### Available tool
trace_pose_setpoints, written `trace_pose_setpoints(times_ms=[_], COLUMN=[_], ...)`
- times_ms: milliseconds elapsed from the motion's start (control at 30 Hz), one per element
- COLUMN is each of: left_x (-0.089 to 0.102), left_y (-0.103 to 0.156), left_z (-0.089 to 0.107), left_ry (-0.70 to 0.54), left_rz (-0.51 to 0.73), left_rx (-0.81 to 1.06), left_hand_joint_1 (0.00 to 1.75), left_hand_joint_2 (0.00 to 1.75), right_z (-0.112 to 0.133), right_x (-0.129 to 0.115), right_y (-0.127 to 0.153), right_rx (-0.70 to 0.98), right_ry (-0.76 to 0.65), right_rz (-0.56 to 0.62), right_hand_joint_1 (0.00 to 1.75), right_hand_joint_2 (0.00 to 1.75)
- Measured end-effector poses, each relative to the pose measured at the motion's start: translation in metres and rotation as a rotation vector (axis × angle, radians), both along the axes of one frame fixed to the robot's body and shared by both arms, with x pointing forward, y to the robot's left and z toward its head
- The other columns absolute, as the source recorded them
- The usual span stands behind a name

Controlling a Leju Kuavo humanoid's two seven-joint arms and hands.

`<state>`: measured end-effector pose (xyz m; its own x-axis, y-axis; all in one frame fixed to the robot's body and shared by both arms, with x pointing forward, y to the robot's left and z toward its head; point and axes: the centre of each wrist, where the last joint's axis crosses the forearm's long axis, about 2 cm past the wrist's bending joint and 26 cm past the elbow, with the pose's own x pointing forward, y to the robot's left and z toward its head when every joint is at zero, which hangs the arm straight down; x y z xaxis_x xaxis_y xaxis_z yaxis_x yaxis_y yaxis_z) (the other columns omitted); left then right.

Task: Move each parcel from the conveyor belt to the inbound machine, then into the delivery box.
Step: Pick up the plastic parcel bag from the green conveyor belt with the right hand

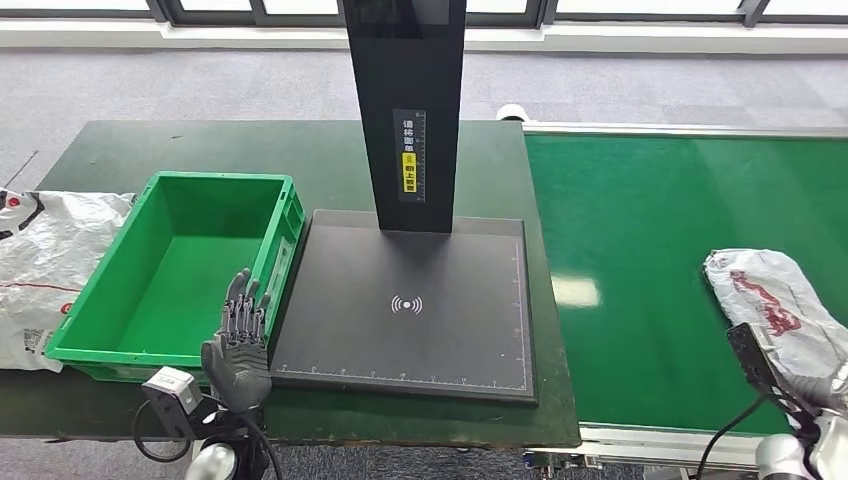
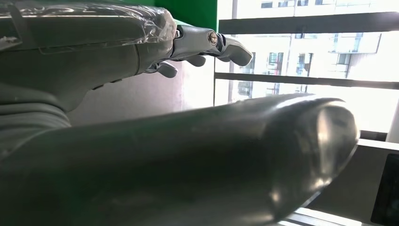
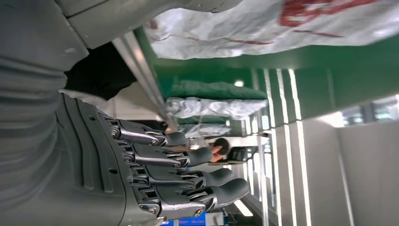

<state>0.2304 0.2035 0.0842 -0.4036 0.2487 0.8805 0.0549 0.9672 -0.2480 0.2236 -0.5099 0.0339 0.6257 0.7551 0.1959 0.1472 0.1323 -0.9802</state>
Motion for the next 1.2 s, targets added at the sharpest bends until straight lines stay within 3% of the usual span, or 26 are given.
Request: trace_pose_setpoints(times_ms=[167, 433, 867, 1200], left_x=[0.001, 0.007, 0.009, 0.009], left_y=[0.0, 0.0, -0.003, -0.006], left_z=[0.001, 0.003, -0.002, -0.004], left_ry=[-0.004, -0.011, 0.014, 0.021], left_rz=[-0.002, -0.004, -0.011, -0.025], left_rx=[0.007, 0.016, 0.025, 0.027], left_hand_joint_1=[0.0, 0.0, 0.0, 0.0], left_hand_joint_2=[0.0, 0.0, 0.0, 0.0], right_z=[0.0, 0.0, 0.009, 0.004], right_x=[0.01, 0.021, 0.057, 0.064], right_y=[-0.022, -0.028, -0.01, 0.006], right_rx=[0.025, 0.096, 0.184, 0.218], right_ry=[0.103, 0.21, 0.313, 0.325], right_rz=[-0.046, -0.089, -0.084, -0.063], right_hand_joint_1=[0.0, 0.0, 0.0, 0.0], right_hand_joint_2=[1.75, 1.75, 1.75, 1.75])
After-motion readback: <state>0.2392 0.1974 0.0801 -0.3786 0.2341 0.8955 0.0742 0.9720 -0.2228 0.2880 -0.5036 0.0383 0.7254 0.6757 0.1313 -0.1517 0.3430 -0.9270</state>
